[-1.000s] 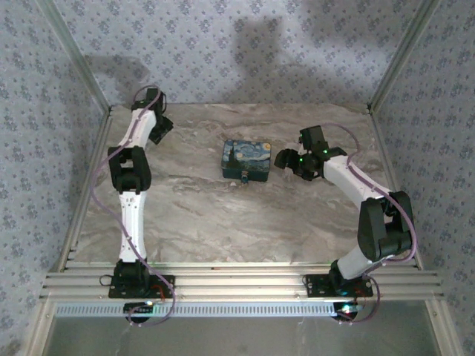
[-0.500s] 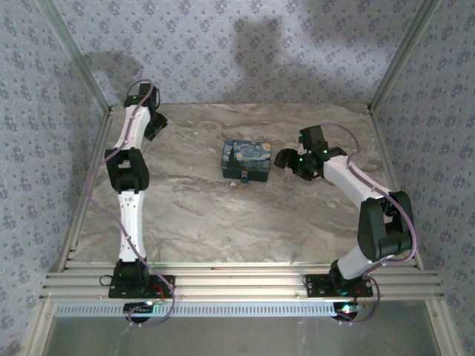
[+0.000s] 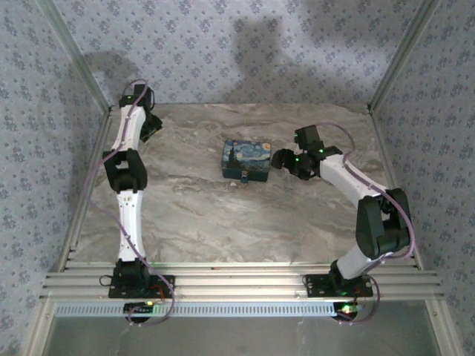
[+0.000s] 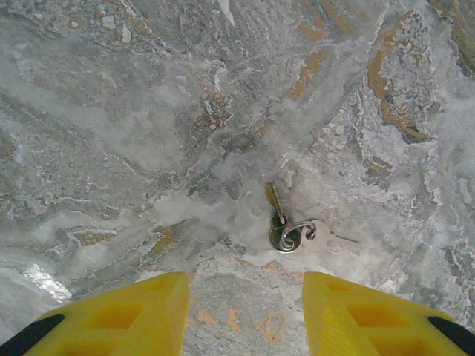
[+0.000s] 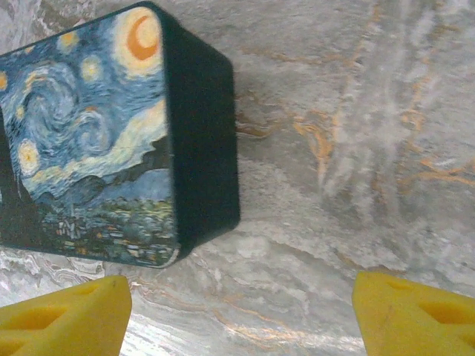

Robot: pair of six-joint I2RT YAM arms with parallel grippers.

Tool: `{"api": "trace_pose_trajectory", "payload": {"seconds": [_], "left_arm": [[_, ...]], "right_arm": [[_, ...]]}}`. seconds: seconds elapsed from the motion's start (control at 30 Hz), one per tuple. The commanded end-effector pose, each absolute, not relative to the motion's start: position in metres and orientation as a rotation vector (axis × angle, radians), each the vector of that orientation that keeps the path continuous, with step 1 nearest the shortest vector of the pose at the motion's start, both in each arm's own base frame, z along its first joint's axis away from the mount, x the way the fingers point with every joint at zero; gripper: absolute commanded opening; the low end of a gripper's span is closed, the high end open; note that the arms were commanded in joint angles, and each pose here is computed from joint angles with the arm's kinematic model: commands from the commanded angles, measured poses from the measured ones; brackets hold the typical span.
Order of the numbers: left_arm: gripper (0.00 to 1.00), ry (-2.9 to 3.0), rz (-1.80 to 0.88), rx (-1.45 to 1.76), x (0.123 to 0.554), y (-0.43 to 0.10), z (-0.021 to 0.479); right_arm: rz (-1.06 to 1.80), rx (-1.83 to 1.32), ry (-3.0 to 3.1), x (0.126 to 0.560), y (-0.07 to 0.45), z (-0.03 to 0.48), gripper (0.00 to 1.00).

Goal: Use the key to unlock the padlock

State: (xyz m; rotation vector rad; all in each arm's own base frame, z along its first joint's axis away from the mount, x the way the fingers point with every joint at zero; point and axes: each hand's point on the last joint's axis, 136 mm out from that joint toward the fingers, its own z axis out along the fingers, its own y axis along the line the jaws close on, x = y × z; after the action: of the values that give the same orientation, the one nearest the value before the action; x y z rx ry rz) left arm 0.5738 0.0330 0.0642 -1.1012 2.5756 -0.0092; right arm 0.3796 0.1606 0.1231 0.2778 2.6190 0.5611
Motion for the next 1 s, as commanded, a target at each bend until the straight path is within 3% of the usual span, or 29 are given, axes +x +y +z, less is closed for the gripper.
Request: {"api": "trace_pose_trajectory", "payload": {"seconds": [0.0,0.13,0.33,0.97], "left_arm": [[0.46,2.602,-0.058,-1.089,0.574,0.032,0.062],[0.46,2.571,-0.206,-1.131,0.584,0.008,0.063],[0.45,2.376,-0.15,-1.379,0.589,0.008,0.072],[0.4,2.01,-0.012,-1.877,0.578,0.018,0.032]], "right_arm": [[0.543,0.188,2.588,0.395,0.182,0.141,0.79],[0.556,0.114,2.581,0.401,0.212,0.146,0.79],[0.573,0.069,2.599,0.398,0.237,0.143,0.79],[0.539,0.085,2.666,0.367,0.22,0.12,0.8]]}}
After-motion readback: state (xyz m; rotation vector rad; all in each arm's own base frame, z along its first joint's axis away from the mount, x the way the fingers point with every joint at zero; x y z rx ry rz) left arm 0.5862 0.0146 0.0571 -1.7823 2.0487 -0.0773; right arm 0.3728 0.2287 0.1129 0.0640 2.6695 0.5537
